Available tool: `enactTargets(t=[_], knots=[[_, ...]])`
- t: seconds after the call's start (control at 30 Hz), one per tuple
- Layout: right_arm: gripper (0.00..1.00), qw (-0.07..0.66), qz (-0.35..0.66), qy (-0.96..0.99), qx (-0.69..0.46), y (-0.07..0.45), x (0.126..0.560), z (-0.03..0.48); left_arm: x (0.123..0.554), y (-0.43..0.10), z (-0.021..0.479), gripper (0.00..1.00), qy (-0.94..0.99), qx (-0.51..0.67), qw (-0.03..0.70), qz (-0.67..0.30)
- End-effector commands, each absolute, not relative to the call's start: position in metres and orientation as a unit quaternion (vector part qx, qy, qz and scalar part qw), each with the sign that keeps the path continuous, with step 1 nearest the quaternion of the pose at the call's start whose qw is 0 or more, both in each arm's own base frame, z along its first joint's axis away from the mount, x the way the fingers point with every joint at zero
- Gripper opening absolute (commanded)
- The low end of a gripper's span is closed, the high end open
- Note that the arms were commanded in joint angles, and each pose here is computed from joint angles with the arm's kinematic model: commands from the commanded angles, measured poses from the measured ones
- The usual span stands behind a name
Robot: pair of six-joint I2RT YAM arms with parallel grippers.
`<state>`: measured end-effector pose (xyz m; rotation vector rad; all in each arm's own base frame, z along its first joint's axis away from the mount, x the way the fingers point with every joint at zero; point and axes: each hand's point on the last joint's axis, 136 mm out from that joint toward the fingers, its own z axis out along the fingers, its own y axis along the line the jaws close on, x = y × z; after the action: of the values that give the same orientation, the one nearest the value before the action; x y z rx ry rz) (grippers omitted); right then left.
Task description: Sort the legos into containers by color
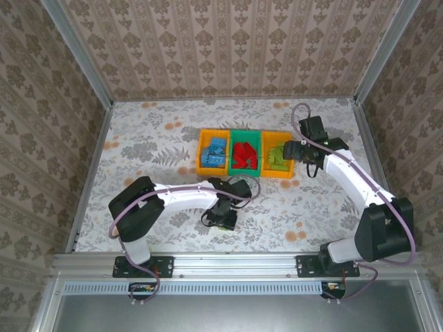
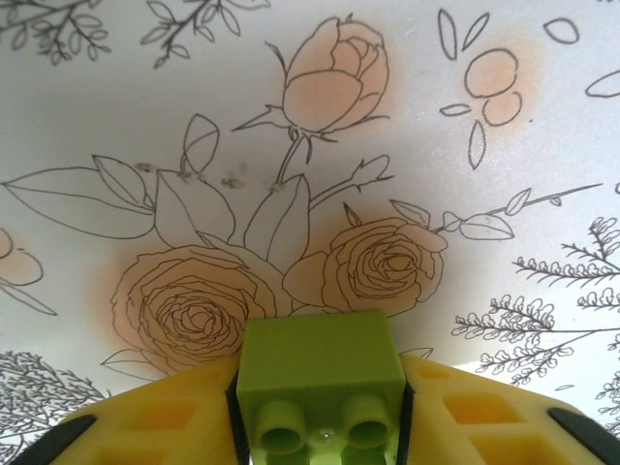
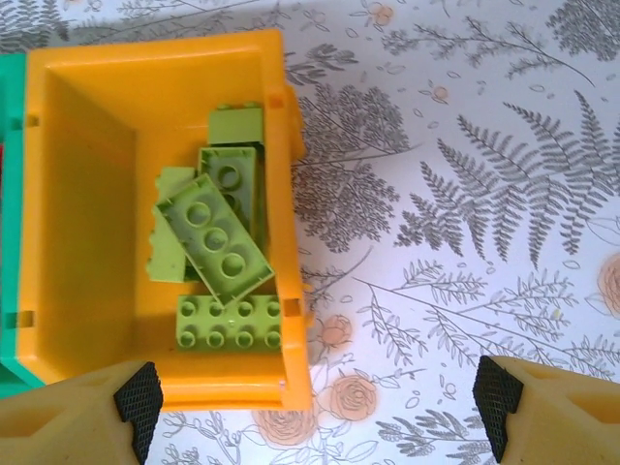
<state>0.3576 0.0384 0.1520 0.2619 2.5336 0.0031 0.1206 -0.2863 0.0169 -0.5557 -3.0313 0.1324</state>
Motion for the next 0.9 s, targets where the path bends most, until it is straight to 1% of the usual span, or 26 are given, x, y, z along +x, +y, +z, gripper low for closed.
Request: enactTargets(t=[0.0, 0.2, 0.43, 0.53, 0.6, 0.7, 0.87], knots=[[0.88, 0.310, -0.011, 0.943, 0.120, 0.024, 0.348, 0.158, 0.129, -0.298, 0.021, 0.35, -0.977, -0.210, 0.012, 0.046], [0.88, 0.295, -0.014, 0.944, 0.150, 0.010, 0.326, 0.138, 0.162, -0.325, 0.055, 0.33, -0.966, -0.247, -0.036, 0.067], [0.88, 0.277, -0.001, 0.946, 0.170, 0.009, 0.296, 0.108, 0.230, -0.381, 0.119, 0.33, -0.942, -0.277, -0.117, 0.147], [0.88, 0.268, 0.002, 0.947, 0.177, 0.008, 0.283, 0.098, 0.257, -0.407, 0.140, 0.33, -0.928, -0.290, -0.138, 0.188], [0.88, 0.266, 0.007, 0.947, 0.180, 0.009, 0.276, 0.094, 0.273, -0.423, 0.150, 0.33, -0.919, -0.297, -0.148, 0.215], [0.88, 0.285, 0.024, 0.940, 0.186, 0.011, 0.275, 0.100, 0.299, -0.446, 0.162, 0.33, -0.902, -0.305, -0.167, 0.256], [0.89, 0.303, 0.060, 0.935, 0.175, 0.021, 0.268, 0.110, 0.336, -0.478, 0.163, 0.33, -0.884, -0.303, -0.166, 0.314]])
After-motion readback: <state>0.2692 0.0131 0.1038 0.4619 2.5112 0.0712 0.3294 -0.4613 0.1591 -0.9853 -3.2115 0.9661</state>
